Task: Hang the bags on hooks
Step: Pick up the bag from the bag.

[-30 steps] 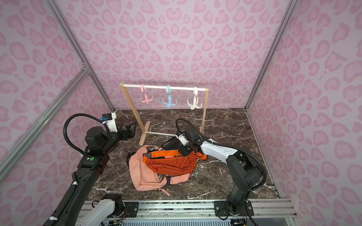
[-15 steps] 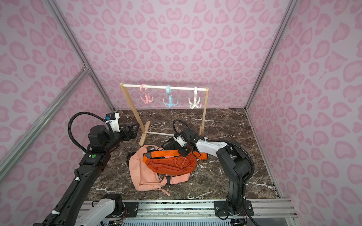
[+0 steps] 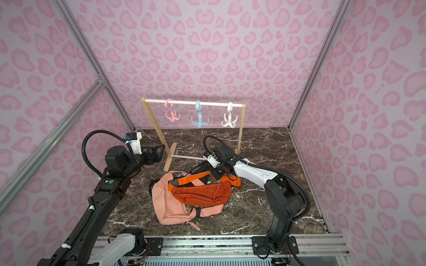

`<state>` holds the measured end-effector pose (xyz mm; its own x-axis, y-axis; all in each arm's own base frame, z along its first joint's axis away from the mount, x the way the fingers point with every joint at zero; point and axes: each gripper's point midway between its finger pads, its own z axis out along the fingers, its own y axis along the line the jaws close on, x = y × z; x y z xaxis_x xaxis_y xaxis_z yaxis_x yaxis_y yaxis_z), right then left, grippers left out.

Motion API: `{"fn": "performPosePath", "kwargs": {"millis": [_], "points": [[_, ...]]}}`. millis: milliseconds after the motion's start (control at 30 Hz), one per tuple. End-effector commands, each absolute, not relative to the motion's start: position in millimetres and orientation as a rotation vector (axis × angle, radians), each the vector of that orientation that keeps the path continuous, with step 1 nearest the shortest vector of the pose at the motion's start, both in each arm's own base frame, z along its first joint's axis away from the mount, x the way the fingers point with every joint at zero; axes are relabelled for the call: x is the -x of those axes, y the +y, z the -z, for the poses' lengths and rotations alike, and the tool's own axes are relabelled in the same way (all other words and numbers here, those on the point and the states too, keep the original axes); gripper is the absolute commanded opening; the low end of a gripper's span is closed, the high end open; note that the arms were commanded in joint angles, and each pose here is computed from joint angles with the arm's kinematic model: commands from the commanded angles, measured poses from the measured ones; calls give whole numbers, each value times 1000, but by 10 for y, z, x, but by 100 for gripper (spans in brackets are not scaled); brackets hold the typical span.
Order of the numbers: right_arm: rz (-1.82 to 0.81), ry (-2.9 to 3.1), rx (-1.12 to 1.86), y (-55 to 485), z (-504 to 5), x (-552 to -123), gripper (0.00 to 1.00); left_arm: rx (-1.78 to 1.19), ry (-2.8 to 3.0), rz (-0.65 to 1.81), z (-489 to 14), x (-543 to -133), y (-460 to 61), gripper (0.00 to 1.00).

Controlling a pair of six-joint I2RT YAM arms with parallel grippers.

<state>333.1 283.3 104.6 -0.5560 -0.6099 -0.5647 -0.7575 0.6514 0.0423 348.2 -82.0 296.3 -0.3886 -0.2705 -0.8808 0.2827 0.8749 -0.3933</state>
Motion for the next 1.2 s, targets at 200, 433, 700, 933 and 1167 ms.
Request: {"fn": "performPosePath", "kwargs": {"millis": [200, 433, 700, 933, 1167], "points": [[-379, 2183, 1118, 2949, -1710, -3136, 0, -323, 2072, 816, -2664, -3397, -1536, 91], [-414, 2111, 1114, 3008, -2058, -3068, 0, -596, 2163, 793, -2289, -3029, -2011, 92], [-462, 2024, 1080, 3048, -2349, -3056, 0, -636, 2221, 696, -2075, -2822, -2066, 91], [-521, 2010, 1084, 3111, -2392, -3015, 0, -677, 2196, 599, -1979, -2775, -2136, 93], [-543, 1983, 1094, 3088, -2464, -2937, 0, -613, 2159, 422, -1929, -3020, -2114, 90]]}}
